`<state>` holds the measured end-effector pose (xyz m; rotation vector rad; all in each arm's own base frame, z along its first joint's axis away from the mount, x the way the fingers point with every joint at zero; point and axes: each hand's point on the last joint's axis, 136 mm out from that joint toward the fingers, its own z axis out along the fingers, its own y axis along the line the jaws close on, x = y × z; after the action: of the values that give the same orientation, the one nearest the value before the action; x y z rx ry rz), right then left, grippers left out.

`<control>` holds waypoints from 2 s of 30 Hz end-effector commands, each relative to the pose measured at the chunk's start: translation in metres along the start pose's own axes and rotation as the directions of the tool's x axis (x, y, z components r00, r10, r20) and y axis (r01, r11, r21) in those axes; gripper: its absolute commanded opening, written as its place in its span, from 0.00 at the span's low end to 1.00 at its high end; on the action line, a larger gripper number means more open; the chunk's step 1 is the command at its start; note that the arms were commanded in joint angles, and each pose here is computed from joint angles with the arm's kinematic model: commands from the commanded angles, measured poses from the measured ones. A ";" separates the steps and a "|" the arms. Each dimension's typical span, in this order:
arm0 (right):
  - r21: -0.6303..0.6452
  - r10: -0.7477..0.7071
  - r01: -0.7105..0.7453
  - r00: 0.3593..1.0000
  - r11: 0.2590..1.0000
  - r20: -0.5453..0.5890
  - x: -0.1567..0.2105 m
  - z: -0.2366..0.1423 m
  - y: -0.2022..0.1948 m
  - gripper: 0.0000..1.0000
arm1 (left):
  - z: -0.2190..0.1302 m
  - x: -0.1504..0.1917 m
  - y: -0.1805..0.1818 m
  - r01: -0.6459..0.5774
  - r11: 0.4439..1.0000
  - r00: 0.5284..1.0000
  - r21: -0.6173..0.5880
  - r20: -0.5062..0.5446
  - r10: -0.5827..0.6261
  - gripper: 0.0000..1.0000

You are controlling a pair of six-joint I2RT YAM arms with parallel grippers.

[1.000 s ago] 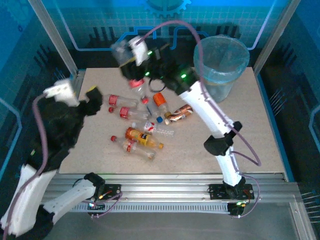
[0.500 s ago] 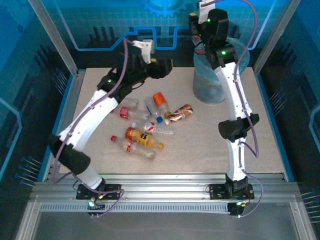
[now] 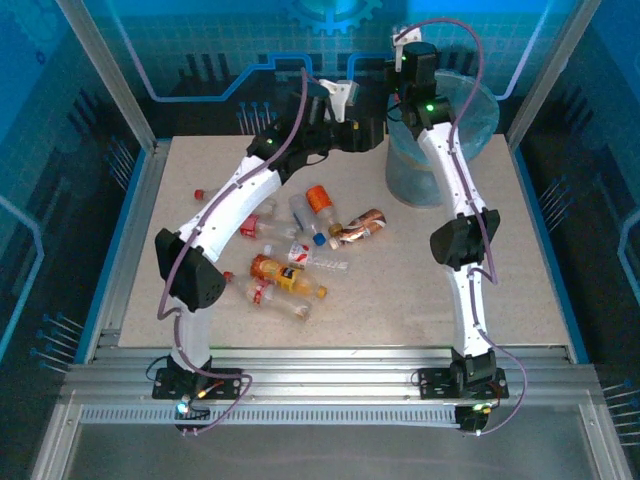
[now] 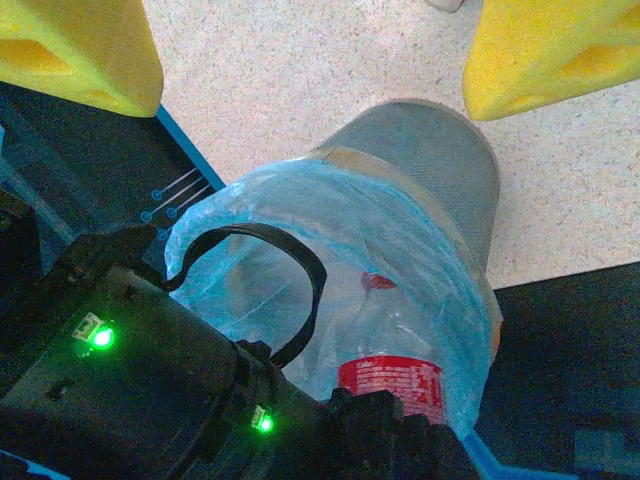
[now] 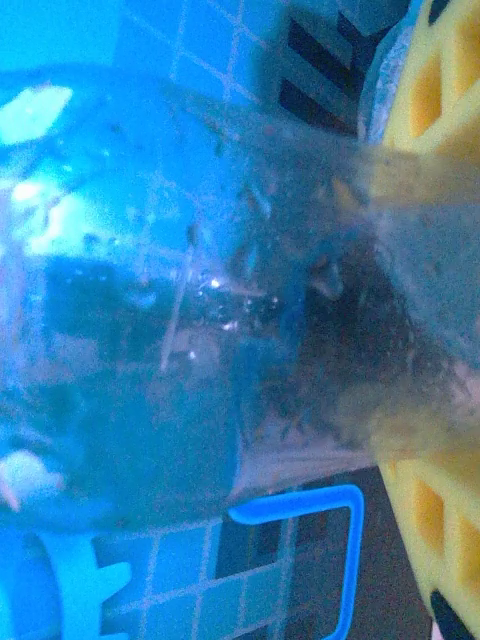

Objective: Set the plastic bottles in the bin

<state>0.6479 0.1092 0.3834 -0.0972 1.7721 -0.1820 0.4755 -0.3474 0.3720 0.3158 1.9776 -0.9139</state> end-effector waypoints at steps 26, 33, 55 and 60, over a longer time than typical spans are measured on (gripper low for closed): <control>-0.080 0.169 -0.168 0.986 0.983 0.004 -0.014 -0.015 -0.023 0.69 | -0.003 0.004 -0.005 0.024 1.000 1.000 -0.004 -0.001 -0.024 0.80; -0.047 0.245 -0.247 0.969 0.968 -0.045 0.019 0.021 -0.032 0.71 | 0.006 0.016 0.004 0.019 0.999 0.999 -0.026 -0.036 -0.020 0.80; -0.268 0.303 -0.328 0.944 0.906 -0.128 -0.043 -0.090 0.002 0.70 | -0.054 0.007 -0.003 0.039 0.996 0.999 -0.081 0.022 -0.038 0.80; -0.373 0.215 -0.247 0.969 0.895 -0.125 -0.061 -0.142 0.042 0.70 | -0.093 0.024 0.006 0.036 0.988 0.999 -0.147 0.034 -0.031 0.81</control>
<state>0.5560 0.1435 0.4490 -0.0503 1.8565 0.3189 0.4236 -0.3006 0.3634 0.2243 2.0493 -0.8215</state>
